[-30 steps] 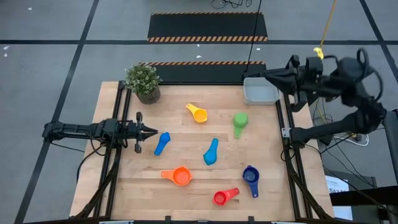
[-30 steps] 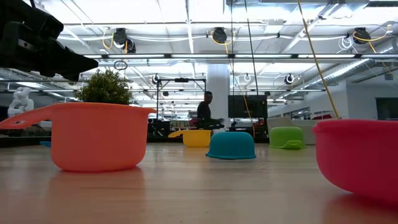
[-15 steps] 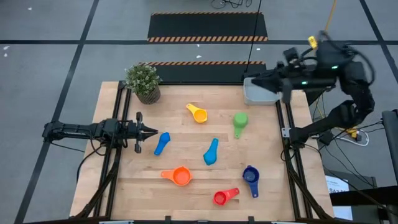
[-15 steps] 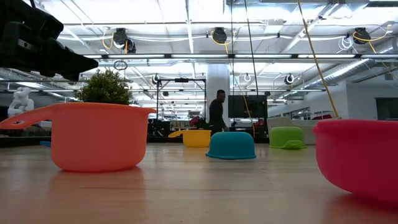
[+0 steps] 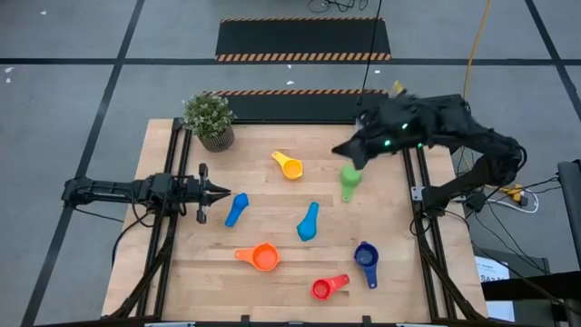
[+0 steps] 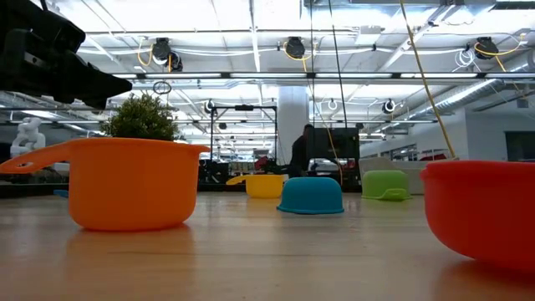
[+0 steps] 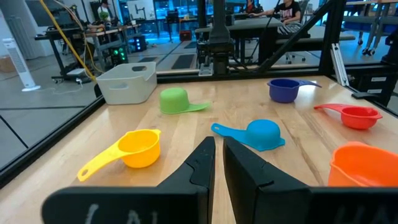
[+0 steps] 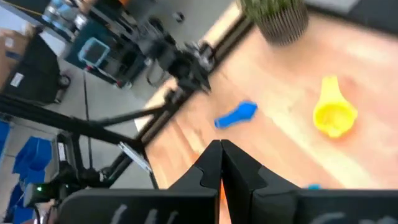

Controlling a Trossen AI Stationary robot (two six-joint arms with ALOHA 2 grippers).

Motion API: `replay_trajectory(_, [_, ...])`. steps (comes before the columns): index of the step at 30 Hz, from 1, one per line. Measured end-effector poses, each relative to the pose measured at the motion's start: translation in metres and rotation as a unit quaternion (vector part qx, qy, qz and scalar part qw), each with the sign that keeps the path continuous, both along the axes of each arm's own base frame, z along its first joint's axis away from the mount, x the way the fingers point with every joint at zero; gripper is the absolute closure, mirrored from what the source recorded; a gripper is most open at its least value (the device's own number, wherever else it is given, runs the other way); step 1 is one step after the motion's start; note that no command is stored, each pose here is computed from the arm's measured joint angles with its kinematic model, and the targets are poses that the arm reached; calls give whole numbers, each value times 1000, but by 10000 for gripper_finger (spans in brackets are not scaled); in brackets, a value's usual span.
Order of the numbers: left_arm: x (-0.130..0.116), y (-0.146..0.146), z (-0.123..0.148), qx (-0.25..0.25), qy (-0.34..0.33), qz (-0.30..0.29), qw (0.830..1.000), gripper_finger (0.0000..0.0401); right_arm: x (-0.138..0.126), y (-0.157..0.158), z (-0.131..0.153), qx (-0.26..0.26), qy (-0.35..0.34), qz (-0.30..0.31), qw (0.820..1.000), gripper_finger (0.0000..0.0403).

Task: Nest measuring cups in basket
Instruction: Stack the green measuring cup on the orange measuring cup

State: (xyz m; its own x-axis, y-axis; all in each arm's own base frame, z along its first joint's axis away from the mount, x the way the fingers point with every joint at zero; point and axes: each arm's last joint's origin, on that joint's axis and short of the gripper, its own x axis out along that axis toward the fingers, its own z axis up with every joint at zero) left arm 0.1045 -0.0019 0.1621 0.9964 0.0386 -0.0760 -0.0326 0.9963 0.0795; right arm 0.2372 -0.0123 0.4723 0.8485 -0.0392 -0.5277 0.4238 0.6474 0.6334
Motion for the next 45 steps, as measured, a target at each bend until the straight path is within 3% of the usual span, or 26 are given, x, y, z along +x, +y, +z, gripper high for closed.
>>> replay_trajectory(12, [0, 0, 0, 2, 0, 0, 1000, 364, 12, 25, -83, 145, 34, -81, 986, 382])
replay_trajectory(20, [0, 0, 3, 13, -13, -1, 1000, 364, 19, 42, -121, 179, 56, -80, 979, 350])
replay_trajectory(27, [0, 0, 8, -40, -45, 3, 998, 364, 21, 44, -145, 189, 69, -85, 976, 338])
replay_trajectory(33, [0, 3, 11, -114, -63, 55, 990, 364, 23, 37, -161, 197, 79, -89, 973, 333])
replay_trajectory(40, [-1, 3, 45, -129, -78, 58, 987, 364, 20, 24, -181, 224, 113, -98, 963, 333])
replay_trajectory(45, [4, 4, 82, -118, -30, 70, 990, 364, 17, 13, -198, 257, 142, -111, 950, 333])
